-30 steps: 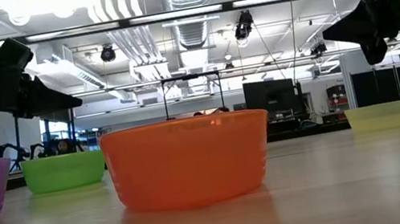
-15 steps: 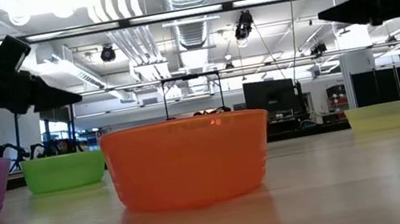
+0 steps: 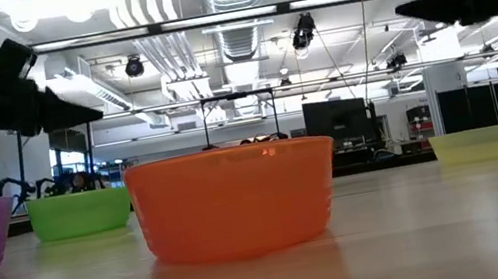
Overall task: Nest bowls inside each other
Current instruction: Stack the pink bowl on top of the orange bowl
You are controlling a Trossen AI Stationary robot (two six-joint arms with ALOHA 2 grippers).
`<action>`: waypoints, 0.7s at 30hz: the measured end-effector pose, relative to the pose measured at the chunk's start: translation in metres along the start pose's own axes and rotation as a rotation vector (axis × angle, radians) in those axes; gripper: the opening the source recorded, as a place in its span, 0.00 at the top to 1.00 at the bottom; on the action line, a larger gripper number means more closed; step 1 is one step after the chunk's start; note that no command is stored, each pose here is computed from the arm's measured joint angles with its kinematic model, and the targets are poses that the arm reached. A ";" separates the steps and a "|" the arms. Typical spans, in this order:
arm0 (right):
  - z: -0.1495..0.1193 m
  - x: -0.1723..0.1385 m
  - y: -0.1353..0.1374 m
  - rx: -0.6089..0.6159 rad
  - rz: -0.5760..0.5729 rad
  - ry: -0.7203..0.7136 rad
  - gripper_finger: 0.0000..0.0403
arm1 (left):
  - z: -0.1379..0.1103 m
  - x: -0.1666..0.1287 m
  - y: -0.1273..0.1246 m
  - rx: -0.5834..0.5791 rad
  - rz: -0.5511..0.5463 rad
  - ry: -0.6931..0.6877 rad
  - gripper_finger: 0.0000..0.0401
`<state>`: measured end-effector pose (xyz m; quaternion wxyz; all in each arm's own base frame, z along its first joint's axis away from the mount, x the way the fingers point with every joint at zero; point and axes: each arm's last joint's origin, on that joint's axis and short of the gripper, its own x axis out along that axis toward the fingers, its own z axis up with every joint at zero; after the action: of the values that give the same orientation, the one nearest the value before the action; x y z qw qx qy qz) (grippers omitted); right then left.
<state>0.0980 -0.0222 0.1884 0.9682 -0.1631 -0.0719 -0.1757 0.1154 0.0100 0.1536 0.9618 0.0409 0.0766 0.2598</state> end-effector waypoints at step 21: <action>0.045 0.001 0.010 0.927 0.448 -0.397 0.98 | 0.067 -0.011 -0.005 -0.679 -0.550 -0.511 1.00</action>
<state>0.0989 0.0016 0.2274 0.9201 0.2390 -0.2865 0.1191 0.1195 -0.0026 0.2199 0.9417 -0.2335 -0.2419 -0.0113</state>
